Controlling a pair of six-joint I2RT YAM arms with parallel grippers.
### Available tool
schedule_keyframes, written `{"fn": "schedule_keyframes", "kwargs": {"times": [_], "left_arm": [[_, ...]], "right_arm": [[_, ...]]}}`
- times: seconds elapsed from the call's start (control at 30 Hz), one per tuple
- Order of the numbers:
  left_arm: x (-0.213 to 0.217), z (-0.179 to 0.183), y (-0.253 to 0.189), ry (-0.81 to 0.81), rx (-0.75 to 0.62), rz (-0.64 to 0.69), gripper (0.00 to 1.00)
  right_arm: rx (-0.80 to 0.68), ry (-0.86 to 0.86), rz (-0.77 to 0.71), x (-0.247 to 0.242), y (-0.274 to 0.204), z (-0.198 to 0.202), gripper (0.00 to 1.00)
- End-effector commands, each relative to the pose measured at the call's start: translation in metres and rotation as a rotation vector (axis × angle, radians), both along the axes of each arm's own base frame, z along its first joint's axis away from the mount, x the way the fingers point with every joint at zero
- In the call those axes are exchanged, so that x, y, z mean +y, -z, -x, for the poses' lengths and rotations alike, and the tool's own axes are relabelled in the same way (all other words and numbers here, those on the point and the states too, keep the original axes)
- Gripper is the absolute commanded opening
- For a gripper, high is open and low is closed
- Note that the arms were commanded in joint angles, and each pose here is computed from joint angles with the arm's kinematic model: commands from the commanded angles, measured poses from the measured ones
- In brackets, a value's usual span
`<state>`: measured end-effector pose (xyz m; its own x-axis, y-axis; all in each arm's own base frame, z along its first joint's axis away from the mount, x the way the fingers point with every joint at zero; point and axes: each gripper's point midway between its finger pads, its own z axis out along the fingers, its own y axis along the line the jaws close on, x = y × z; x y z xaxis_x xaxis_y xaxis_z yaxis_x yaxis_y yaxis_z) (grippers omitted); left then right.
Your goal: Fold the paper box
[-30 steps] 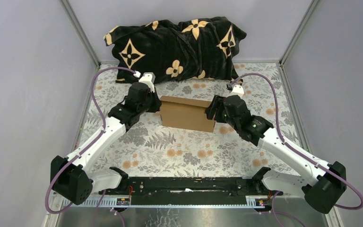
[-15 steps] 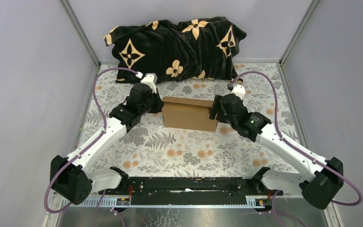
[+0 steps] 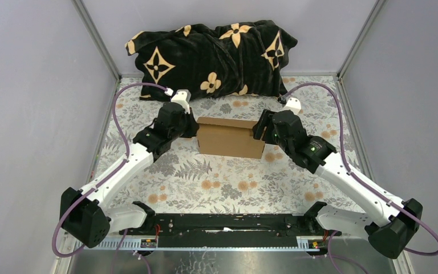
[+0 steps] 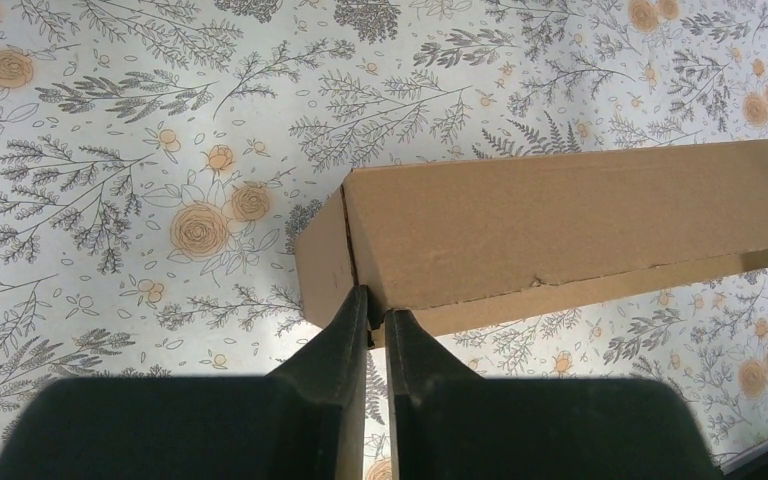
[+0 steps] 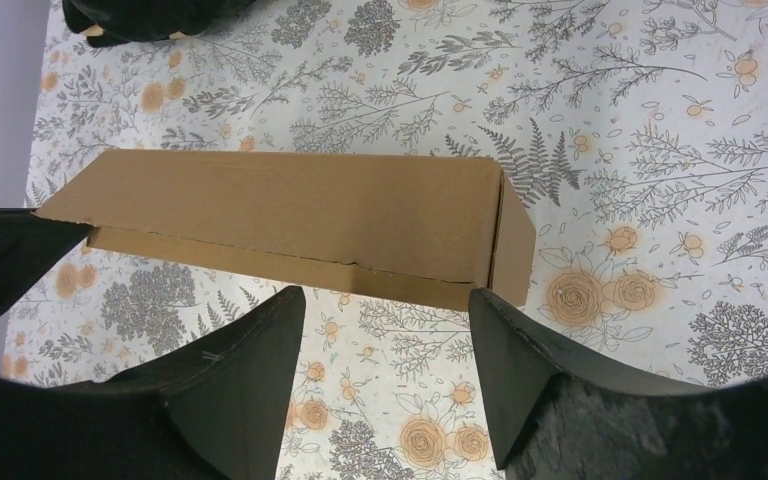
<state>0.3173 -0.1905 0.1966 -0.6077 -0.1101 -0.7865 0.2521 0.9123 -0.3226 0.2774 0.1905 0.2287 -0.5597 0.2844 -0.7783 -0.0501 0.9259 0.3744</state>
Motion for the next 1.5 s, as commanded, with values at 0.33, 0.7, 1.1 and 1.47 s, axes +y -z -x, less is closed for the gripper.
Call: {"fn": "schedule_keyframes", "kwargs": {"times": [0.33, 0.7, 1.1, 1.47], "left_arm": [[0.0, 0.02, 0.029, -0.004, 0.089, -0.025, 0.24], [0.001, 0.019, 0.028, -0.005, 0.091, -0.039, 0.28], [0.0, 0.023, 0.018, 0.014, 0.086, -0.029, 0.46], [-0.008, 0.027, 0.008, 0.056, 0.081, 0.004, 0.54]], "right_arm": [[-0.09, 0.05, -0.018, 0.011, -0.028, -0.03, 0.64], [-0.131, 0.038, -0.019, 0.014, -0.047, -0.036, 0.51], [-0.064, 0.03, 0.013, 0.017, -0.011, -0.048, 0.51], [-0.006, 0.023, 0.018, 0.014, 0.018, -0.045, 0.44]]}}
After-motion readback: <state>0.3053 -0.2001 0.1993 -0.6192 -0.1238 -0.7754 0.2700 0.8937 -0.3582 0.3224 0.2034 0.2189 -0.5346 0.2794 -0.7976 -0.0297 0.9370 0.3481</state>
